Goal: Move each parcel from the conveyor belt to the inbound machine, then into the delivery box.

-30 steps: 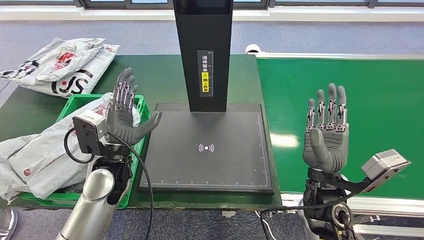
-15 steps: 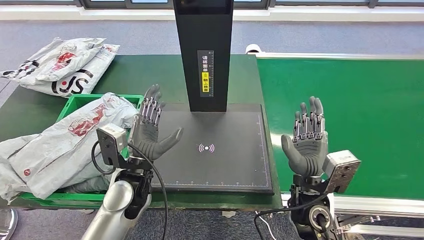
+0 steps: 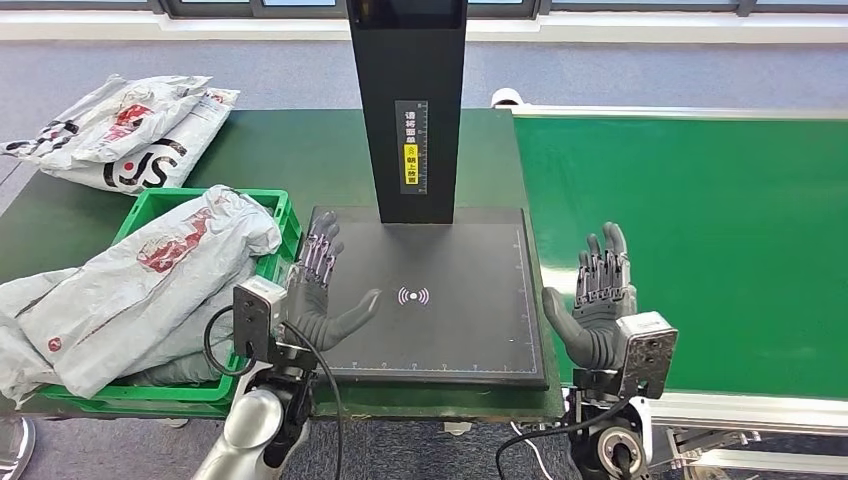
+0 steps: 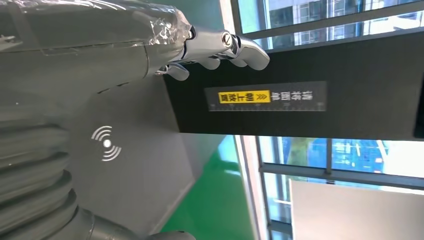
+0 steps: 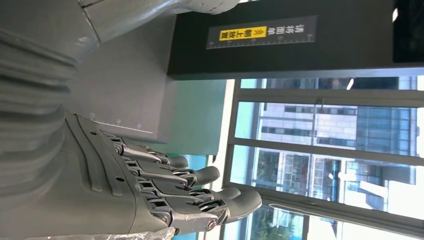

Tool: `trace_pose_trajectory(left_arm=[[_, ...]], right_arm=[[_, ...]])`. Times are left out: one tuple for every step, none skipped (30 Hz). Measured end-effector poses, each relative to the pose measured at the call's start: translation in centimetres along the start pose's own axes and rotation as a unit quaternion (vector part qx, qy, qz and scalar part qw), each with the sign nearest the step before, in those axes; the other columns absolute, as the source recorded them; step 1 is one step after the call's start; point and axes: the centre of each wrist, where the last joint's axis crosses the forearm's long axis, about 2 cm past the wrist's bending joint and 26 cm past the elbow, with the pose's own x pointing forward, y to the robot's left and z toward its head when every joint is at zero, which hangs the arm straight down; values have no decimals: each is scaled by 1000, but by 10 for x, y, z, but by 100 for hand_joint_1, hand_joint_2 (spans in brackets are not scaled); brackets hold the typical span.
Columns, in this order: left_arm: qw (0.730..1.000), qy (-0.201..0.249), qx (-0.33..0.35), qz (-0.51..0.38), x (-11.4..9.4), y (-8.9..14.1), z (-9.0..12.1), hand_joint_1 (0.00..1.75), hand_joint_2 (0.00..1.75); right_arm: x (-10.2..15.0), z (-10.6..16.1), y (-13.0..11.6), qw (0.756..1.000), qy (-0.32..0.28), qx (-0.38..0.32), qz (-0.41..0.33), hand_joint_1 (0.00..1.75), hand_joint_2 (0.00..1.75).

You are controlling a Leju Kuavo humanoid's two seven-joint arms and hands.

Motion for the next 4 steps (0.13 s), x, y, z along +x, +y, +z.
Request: trace_pose_trajectory(left_arm=[[1000,3,1,-1,-1,0,2,0,175],[1000,7,3,-2,-2,-1,4,0,175],[1000,10,4,-4,-3,-1,7,0,175],[1000,12,5,-5,-4,-2,8,0,175]], right_arm=[[-1,1,1,1000,2,1,3,0,175],[-1,2,1,1000,4,2,7,0,175],[-2,3,1,1000,6,3,11,0,175],[-3,3,1,1000,7,3,13,0,175]])
